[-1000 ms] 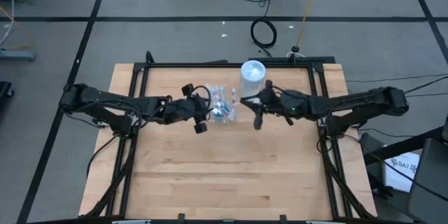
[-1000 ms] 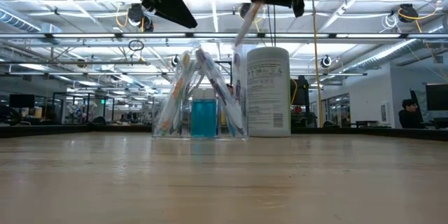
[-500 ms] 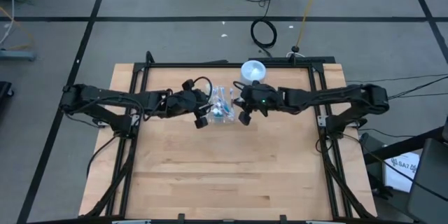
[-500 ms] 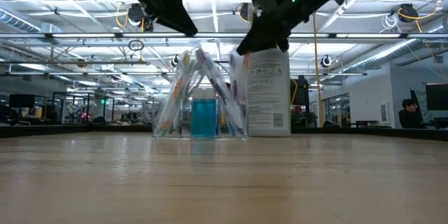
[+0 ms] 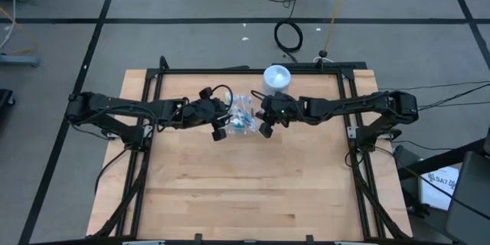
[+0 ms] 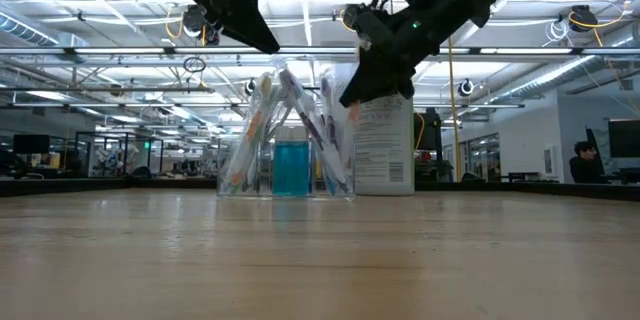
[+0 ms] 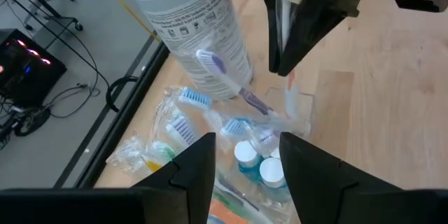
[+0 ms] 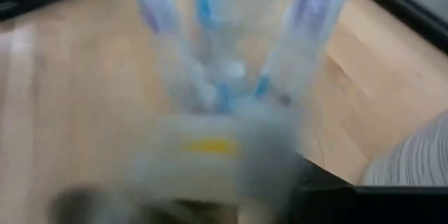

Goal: Pick & Place toothbrushing station
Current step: Put the orange toothbrush into the transparent organizer

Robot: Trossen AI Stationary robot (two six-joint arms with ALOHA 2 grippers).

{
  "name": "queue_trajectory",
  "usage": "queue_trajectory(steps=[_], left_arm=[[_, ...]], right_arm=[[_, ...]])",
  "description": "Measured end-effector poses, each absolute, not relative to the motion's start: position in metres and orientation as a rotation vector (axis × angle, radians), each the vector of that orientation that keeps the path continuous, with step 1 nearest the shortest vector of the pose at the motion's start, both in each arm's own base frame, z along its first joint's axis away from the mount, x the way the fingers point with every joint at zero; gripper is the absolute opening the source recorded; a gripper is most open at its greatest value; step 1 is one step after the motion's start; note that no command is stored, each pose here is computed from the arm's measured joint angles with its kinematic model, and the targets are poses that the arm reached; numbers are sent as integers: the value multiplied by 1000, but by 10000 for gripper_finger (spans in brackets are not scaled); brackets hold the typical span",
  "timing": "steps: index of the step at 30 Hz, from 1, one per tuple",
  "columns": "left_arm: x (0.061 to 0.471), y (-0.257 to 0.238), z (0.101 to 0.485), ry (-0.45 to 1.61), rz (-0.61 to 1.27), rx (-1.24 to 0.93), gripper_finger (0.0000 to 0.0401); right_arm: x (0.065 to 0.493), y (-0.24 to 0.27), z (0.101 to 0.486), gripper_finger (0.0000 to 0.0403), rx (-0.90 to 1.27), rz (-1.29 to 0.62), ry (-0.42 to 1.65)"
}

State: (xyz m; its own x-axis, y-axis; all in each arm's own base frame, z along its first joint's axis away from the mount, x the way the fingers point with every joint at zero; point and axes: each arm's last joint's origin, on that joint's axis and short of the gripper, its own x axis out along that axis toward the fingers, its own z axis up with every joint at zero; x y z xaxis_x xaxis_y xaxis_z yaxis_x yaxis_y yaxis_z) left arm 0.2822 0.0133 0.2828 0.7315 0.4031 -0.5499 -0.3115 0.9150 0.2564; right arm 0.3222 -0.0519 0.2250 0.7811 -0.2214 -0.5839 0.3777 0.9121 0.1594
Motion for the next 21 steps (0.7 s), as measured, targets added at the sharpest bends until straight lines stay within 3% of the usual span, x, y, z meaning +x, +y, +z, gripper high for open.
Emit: queue_trajectory(steps=[10, 21], left_arm=[[282, 13, 282, 642, 384, 143, 166], [282, 13, 282, 642, 377, 136, 166]], right_arm=[[314, -50, 207, 78, 222, -314, 636], [318, -51, 212, 158, 178, -290, 484]])
